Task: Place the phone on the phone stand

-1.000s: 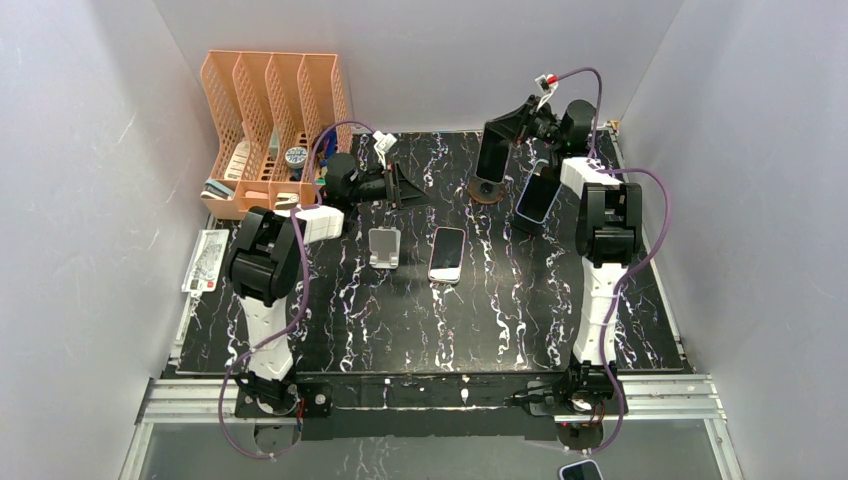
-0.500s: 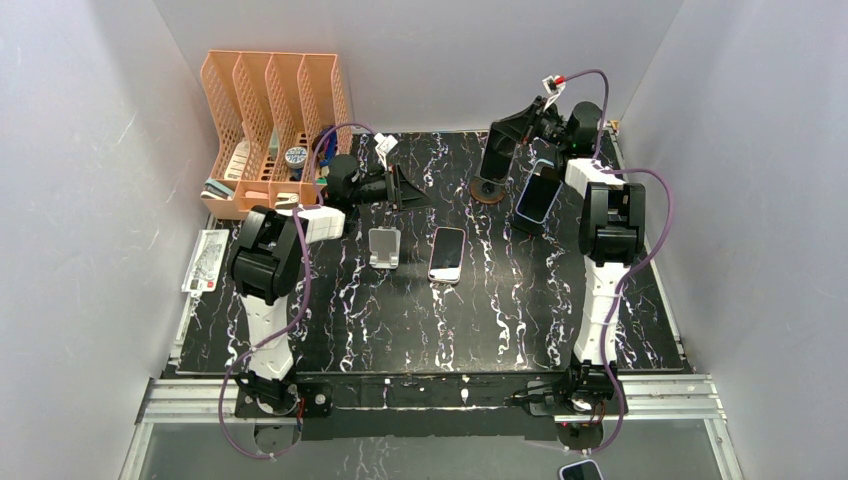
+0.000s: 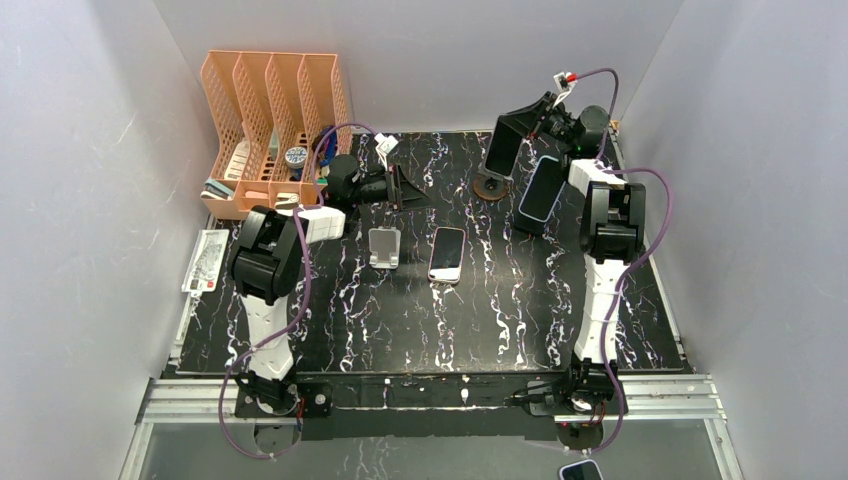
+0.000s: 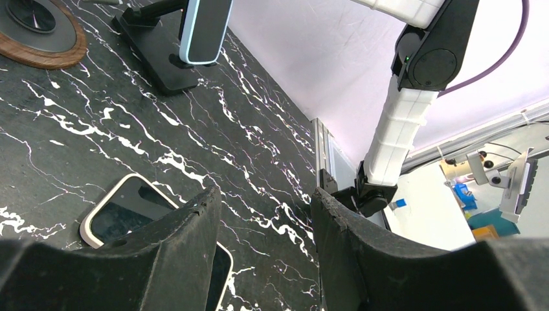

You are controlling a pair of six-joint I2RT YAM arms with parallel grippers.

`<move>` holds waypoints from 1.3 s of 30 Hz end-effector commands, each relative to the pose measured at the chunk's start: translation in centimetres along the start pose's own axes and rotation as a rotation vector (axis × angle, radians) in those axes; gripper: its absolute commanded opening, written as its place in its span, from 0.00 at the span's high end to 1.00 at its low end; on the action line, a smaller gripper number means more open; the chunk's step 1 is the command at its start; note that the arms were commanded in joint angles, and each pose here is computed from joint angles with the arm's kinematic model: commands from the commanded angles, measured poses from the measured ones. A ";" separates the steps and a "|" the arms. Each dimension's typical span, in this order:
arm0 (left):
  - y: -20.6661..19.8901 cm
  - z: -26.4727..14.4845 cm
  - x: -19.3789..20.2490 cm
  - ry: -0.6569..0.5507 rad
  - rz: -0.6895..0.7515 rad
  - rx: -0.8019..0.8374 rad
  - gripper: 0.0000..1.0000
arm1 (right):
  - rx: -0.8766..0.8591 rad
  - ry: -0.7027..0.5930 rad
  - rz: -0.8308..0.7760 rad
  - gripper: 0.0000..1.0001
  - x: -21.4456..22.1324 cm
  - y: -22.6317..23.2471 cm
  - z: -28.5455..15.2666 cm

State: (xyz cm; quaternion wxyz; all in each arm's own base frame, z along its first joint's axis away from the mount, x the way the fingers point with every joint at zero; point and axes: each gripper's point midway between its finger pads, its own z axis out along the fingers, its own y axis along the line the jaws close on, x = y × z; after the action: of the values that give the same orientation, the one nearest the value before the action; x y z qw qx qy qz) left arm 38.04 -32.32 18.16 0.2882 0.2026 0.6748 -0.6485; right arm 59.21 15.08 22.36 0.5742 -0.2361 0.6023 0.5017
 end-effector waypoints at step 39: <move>-2.4 0.6 -0.7 -0.002 0.065 0.041 0.49 | -0.057 -0.073 -0.050 0.99 -3.1 3.7 -0.2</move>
State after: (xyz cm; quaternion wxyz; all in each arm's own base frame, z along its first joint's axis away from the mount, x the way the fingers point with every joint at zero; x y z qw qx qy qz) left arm 37.88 -32.75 17.15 0.2774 0.1994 0.6796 -0.6491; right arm 57.94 15.03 22.64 0.5719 -0.2271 0.5934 0.5189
